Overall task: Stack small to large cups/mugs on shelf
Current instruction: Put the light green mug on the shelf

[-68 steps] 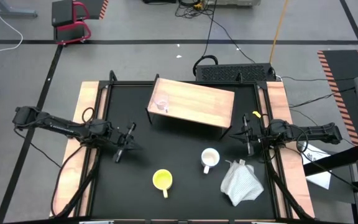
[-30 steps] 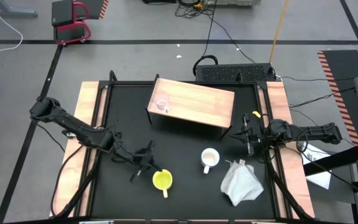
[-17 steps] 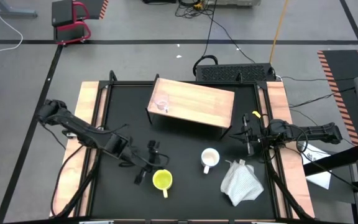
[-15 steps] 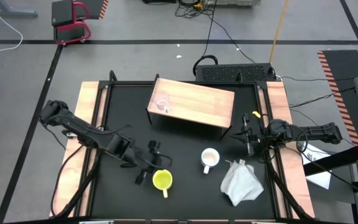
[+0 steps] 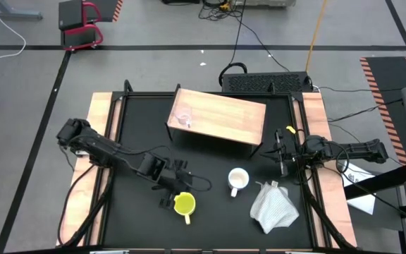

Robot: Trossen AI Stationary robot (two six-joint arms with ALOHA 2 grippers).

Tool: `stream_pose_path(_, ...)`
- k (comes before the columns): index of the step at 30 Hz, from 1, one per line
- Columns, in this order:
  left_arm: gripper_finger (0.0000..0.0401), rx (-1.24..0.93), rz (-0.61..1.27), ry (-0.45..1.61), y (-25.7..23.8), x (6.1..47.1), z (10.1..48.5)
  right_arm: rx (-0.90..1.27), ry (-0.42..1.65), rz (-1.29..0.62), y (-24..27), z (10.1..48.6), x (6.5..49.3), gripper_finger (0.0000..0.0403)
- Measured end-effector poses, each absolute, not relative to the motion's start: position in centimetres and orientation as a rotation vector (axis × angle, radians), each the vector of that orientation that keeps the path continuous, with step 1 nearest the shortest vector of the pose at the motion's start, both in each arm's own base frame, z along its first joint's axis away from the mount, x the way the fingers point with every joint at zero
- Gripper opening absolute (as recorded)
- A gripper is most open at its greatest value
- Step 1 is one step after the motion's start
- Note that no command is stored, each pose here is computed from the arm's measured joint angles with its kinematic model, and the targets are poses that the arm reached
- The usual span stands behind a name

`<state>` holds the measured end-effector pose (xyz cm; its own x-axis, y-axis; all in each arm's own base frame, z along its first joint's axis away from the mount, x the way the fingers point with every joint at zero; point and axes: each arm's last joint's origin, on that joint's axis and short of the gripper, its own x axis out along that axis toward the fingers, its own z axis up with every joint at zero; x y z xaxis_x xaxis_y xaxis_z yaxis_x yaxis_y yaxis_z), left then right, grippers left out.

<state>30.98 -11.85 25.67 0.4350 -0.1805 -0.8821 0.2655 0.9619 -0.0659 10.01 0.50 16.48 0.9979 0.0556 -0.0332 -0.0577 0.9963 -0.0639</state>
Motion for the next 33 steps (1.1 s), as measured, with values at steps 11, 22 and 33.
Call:
stream_pose_path(11, 0.0001, 0.100, -0.320, 1.089, -12.7, 30.8, 25.5, -0.065, 0.034, 0.057, 0.5, 16.5, 10.0, 0.0000)
stream_pose_path(22, 0.0004, 0.112, -0.375, 1.092, -13.4, 30.5, 25.4, -0.065, 0.034, 0.057, 0.5, 16.5, 10.0, 0.0000)
stream_pose_path(33, 0.0013, 0.116, -0.380, 1.085, -13.5, 30.6, 25.5, -0.065, 0.033, 0.057, 0.5, 16.5, 10.0, 0.0000)
